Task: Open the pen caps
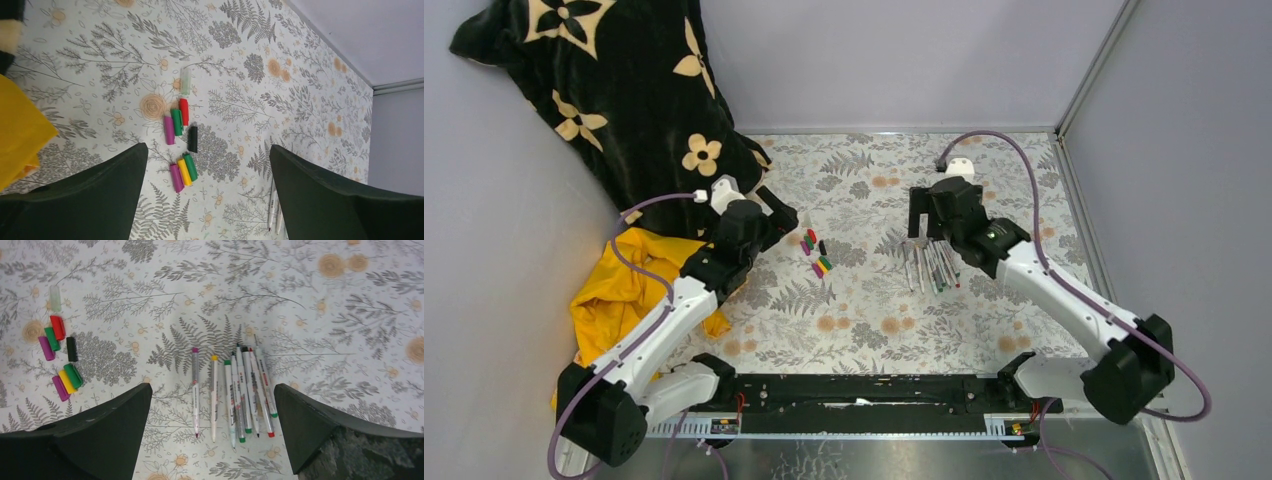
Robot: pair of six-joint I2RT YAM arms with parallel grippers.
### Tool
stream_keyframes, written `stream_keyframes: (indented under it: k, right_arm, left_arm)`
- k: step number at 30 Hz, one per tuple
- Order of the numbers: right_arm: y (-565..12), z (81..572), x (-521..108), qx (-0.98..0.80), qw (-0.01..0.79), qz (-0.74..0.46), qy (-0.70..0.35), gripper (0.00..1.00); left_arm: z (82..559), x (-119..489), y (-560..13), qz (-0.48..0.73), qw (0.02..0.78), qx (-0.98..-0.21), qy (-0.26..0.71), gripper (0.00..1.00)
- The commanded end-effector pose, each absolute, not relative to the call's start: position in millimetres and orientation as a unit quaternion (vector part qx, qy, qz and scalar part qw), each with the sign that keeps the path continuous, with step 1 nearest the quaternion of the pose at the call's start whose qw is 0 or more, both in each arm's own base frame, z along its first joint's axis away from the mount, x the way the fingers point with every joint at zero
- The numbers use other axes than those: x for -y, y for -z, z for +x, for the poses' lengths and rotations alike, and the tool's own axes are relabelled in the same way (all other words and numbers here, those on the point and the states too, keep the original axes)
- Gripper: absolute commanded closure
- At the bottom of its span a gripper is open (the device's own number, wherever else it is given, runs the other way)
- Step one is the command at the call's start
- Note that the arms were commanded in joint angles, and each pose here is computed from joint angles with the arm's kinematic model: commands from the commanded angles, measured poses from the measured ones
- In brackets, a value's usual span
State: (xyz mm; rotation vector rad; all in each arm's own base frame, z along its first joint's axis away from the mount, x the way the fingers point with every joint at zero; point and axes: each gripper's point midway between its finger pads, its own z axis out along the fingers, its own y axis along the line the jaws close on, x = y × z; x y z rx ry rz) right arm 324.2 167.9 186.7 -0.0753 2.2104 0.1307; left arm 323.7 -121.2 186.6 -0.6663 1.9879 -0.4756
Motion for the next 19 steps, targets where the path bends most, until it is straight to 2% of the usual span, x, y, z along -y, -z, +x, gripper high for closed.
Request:
stream_keyframes:
  k: [1, 10, 19]
  right_arm:
    - [-209.4, 315.6, -134.5, -0.868, 0.494, 0.035, -0.018, 0.0]
    - [-194.5, 297.3, -98.5, -0.868, 0.489, 0.07, 0.046, 0.0]
    - [-187.8, 286.8, -89.2, -0.864, 0.498, 0.057, 0.048, 0.0]
  left_arm:
    - [318.9, 98.0, -203.4, -0.258, 0.511, -0.806, 0.148, 0.01]
    - [308.9, 87.9, -203.5, -0.242, 0.526, -0.805, 0.132, 0.01]
    - [308.3, 84.9, -204.6, -0.239, 0.532, -0.803, 0.125, 0.01]
